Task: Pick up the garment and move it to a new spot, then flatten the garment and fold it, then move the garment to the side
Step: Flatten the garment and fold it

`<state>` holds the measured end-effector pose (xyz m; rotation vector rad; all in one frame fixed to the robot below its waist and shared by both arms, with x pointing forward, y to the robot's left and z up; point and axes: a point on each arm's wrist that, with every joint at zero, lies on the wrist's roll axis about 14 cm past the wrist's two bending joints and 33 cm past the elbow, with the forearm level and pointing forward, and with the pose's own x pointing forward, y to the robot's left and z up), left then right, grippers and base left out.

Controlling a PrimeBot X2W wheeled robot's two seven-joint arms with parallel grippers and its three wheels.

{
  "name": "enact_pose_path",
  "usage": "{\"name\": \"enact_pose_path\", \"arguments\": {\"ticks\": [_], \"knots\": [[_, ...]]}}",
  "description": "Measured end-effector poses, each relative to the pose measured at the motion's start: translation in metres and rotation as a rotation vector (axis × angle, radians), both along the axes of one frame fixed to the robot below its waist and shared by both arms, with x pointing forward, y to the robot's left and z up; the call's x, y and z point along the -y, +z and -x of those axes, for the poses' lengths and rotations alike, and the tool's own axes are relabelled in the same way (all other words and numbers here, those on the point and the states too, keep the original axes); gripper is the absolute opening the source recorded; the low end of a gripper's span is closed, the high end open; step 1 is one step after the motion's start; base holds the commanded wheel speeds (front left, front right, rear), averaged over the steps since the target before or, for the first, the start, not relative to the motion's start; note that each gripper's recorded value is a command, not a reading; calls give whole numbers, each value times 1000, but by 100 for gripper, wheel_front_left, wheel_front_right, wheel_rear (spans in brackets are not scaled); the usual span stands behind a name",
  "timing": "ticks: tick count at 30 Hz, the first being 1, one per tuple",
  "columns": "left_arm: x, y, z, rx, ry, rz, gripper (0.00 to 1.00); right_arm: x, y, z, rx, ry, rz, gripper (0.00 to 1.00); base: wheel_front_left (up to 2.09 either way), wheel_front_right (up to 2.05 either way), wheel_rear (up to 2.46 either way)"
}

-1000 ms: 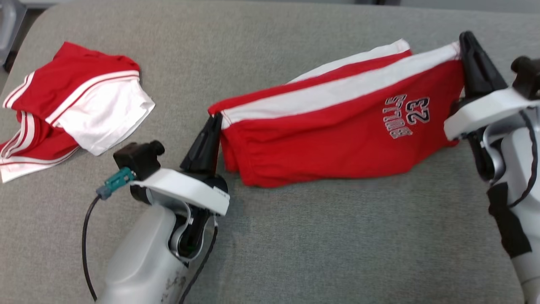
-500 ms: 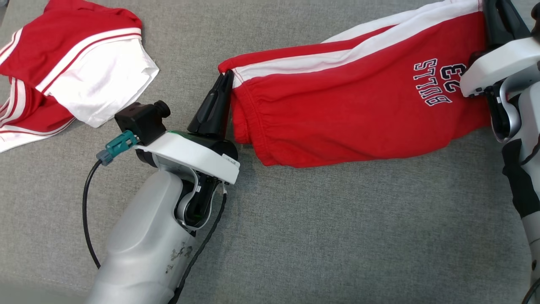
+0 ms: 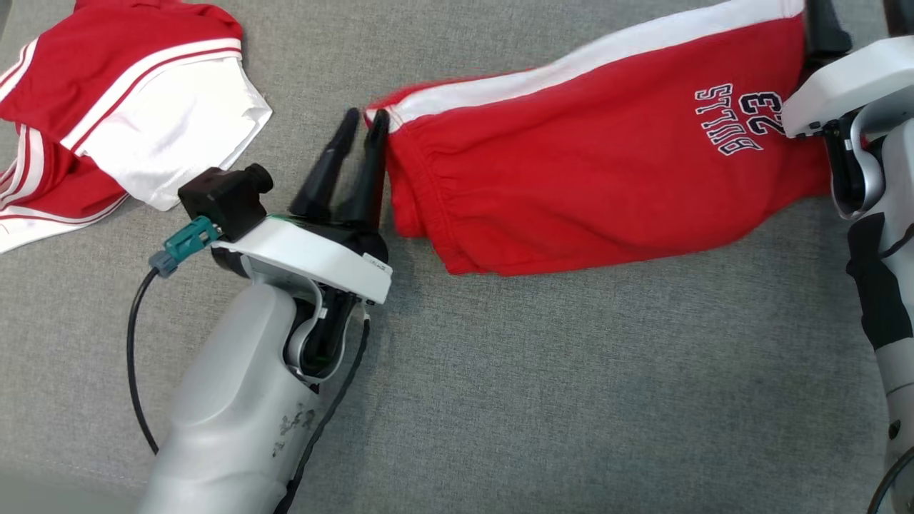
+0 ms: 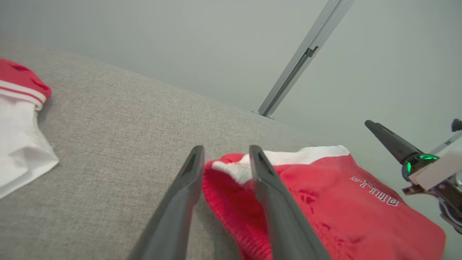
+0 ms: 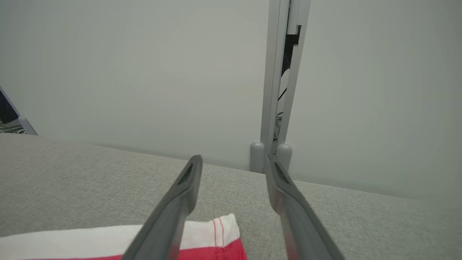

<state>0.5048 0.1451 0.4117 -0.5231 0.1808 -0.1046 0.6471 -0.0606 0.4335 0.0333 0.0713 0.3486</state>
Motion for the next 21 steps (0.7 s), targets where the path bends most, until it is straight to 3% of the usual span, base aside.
{"name": "enact_pose_path", "arguments": {"ticks": [7,21], "knots": [[-12,-6,15,-27,37,-43,100,14,4,15,-23,-52,-70,100,0,0,0],[-11,-6,52,-46,53,-52,100,34,-56,93,-270,-86,-103,100,0,0,0]]}}
